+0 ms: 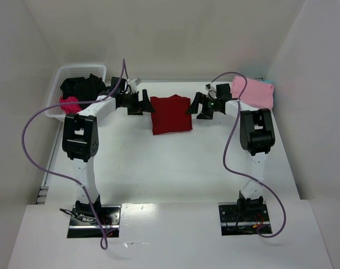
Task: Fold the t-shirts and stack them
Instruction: Smooth out wrinkles on the folded tshirt, then put the neatly folded tshirt into the corner of the board with the right arm
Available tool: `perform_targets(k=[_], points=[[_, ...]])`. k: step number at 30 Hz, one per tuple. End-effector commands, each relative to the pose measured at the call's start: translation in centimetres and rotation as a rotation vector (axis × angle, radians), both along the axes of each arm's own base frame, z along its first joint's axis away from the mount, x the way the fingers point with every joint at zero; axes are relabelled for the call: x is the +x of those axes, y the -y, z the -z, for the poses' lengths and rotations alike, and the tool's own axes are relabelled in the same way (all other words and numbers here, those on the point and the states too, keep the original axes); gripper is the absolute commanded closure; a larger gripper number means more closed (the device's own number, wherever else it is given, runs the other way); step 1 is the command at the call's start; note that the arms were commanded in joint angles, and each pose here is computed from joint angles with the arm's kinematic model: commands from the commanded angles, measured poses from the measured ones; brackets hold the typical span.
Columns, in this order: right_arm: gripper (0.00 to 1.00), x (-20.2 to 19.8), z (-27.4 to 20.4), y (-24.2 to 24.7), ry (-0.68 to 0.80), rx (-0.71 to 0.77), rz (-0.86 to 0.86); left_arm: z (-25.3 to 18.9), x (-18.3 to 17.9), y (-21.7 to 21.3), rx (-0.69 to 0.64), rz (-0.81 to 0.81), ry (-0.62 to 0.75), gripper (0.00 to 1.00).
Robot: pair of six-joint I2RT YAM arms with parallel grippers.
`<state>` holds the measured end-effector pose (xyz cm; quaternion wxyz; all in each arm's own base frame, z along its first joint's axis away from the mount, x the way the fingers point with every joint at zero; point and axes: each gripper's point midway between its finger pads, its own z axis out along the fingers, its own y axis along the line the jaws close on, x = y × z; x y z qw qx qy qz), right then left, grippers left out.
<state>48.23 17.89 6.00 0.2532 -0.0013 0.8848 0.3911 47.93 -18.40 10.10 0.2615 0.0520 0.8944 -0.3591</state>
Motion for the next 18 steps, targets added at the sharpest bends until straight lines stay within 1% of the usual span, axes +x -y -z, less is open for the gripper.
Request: perform_targets(k=[1,13,18], points=[[0.0,0.9,0.1,-0.4,0.061,-0.001,-0.03,-3.1,-0.3,0.2,-0.014,0.001,0.058,0.01],[0.0,2.3,3.0,-1.3,0.033,0.015,-0.046,-3.4,-0.6,0.1,-0.008,-0.006,0.059,0.01],[0.0,1.9,4.0,-2.1,0.015,-0.007,-0.06,-2.7,-0.8,0.1,-0.009,-0.011,0.035,0.01]])
